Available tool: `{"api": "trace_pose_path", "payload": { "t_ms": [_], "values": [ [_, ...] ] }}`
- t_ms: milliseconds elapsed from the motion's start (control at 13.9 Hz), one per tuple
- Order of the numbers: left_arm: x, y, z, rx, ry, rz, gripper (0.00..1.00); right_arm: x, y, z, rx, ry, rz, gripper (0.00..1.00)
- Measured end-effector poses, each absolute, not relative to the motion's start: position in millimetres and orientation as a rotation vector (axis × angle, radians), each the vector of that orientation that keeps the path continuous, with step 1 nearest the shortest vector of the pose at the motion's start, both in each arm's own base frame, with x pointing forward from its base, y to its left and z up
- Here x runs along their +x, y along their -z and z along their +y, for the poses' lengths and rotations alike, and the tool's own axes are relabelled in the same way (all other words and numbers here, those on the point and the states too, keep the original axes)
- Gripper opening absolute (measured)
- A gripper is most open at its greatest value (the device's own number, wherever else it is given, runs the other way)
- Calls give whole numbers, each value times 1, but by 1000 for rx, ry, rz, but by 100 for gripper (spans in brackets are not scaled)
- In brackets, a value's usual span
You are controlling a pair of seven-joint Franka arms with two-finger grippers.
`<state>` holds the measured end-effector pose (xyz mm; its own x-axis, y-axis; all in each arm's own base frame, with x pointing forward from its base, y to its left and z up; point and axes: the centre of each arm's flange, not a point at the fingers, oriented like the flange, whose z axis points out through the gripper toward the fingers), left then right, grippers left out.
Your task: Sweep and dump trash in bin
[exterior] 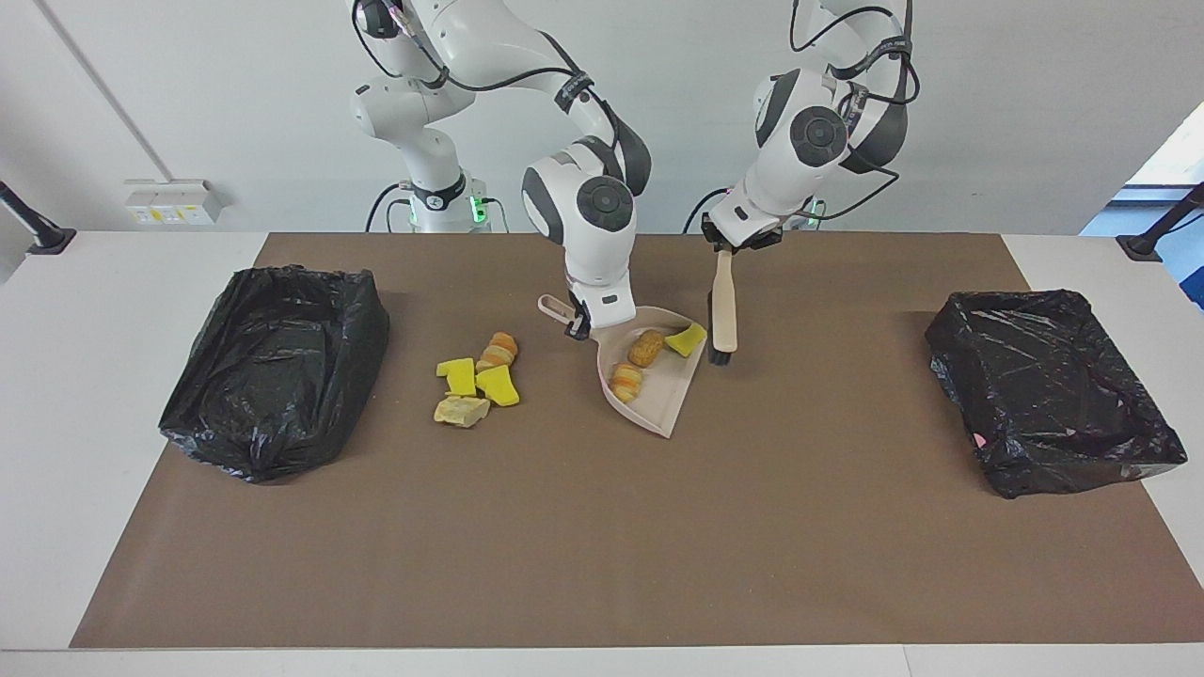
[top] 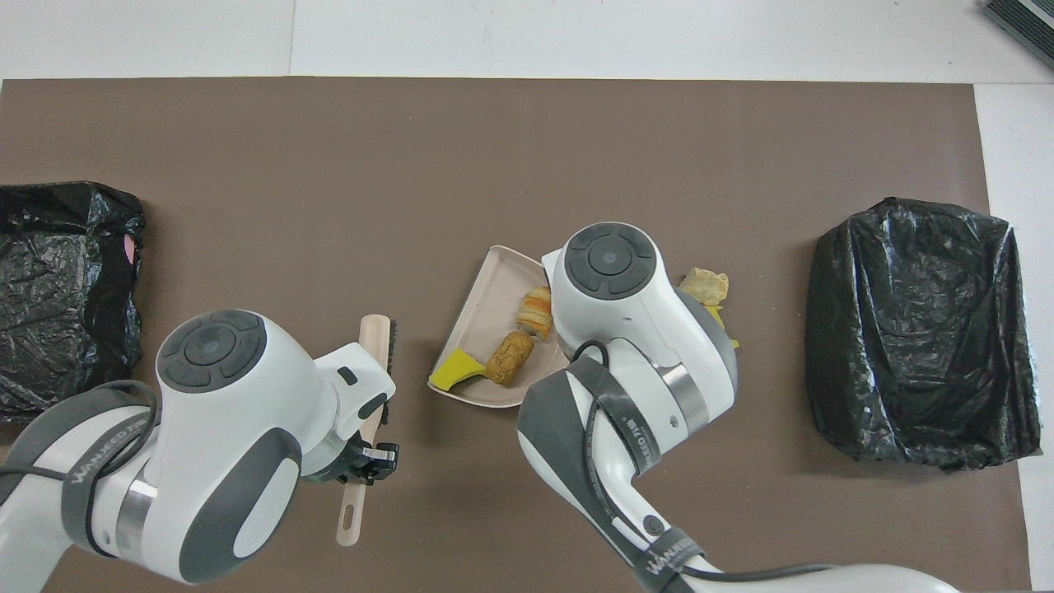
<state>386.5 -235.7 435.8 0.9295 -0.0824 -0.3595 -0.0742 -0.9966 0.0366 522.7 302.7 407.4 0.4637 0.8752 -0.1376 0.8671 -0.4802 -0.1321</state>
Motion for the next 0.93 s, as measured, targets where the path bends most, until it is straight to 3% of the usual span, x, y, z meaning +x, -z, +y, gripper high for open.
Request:
{"api": "trace_pose_path", "payload": {
  "t_ms": [216, 503, 935],
  "values": [
    [349, -432, -262, 3134, 528, -95, 26, 536, -457, 247, -2671, -230, -1537, 31],
    [268, -405, -320, 3176, 466, -113, 26, 548, -512, 147, -2729, -160, -1468, 31],
    [182, -353, -361, 3130, 399, -24, 26, 543, -543, -61, -2706, -156, -1449, 31]
  ]
}}
